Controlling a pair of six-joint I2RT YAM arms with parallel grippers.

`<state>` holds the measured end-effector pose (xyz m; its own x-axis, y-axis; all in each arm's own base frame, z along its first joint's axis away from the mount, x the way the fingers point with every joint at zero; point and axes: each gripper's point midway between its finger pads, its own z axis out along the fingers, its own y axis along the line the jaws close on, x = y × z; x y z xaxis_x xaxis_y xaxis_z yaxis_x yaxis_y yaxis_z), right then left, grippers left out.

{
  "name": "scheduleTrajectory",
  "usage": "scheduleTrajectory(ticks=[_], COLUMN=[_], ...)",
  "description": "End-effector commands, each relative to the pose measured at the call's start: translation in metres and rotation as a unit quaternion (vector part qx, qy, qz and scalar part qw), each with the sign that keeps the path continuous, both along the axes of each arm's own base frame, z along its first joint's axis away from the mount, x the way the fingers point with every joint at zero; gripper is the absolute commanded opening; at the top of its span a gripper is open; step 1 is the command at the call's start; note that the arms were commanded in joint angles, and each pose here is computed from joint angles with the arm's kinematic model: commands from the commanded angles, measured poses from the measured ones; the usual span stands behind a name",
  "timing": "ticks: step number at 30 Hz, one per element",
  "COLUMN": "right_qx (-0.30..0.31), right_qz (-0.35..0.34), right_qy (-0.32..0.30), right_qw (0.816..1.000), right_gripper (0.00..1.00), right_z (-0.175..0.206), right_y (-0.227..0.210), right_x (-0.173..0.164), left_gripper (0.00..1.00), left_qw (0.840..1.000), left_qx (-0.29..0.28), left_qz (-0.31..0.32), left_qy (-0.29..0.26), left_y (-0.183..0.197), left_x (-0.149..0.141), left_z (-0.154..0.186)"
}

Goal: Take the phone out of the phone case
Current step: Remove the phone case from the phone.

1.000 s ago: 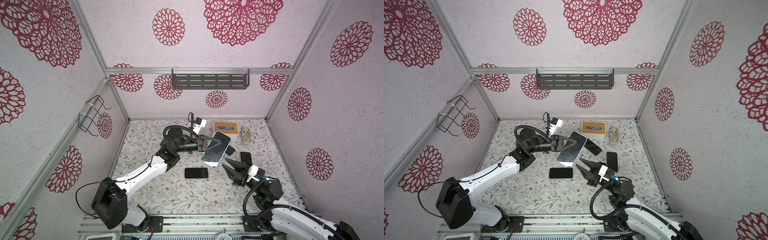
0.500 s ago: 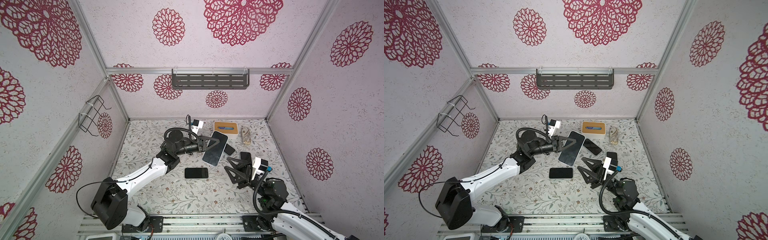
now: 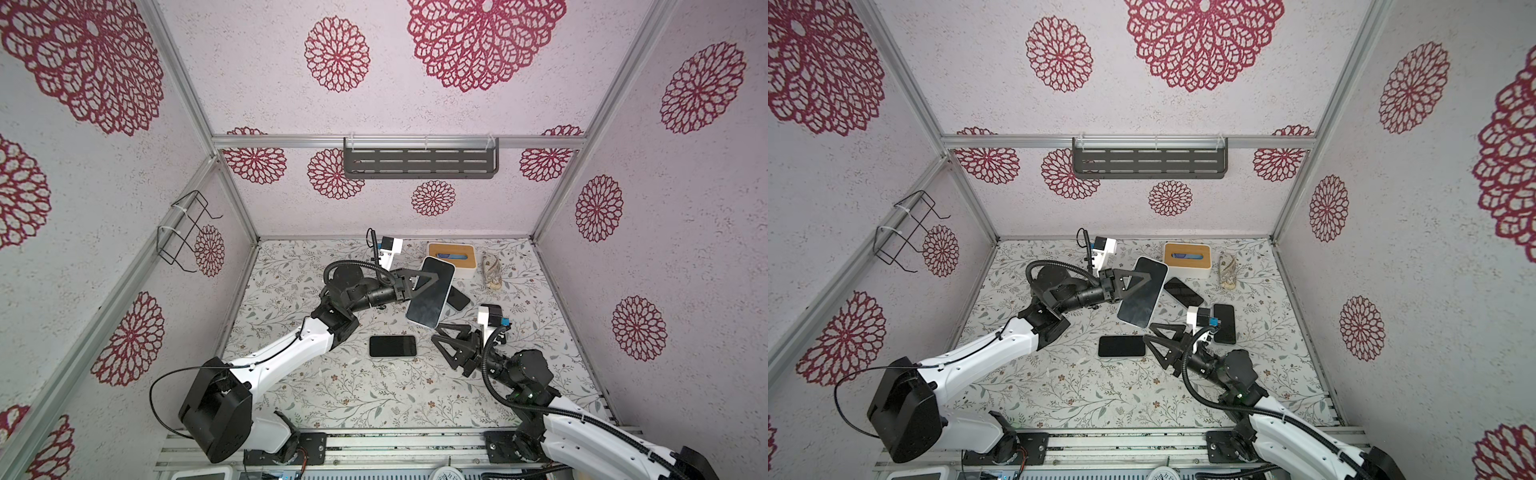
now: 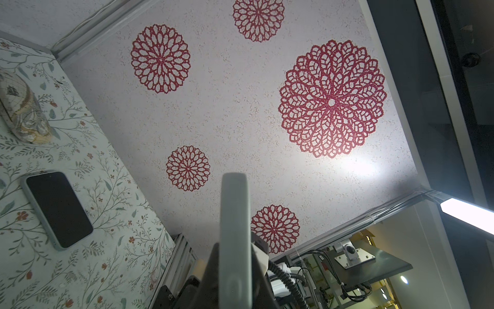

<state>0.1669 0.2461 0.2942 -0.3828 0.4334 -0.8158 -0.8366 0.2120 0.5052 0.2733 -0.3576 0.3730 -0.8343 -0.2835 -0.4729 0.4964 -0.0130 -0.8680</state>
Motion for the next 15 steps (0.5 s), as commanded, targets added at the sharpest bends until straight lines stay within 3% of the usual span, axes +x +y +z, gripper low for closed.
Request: scheduleTrajectory(ticks=[1, 15], right_qx=[0.047, 0.066], right_qz=[0.003, -0.003], right_qy=[-0.026, -0.024], right_qw=[0.999, 0.998], right_gripper=[0.53, 0.54], right_z=[0.0267, 0.0305], right_y=[-0.0072, -0.0097], right_x=[-0.0064, -0.0028], left_gripper=[0.0, 0.0], left_qw=[0.998, 0.998], left_qx=[-0.037, -0.036], left_qz=[-0.005, -0.011], left_qy=[-0.04, -0.043], left_y=[0.0045, 0.0015], left_x=[-0.0145, -0.0175], left_z=[0.0307, 0.0286])
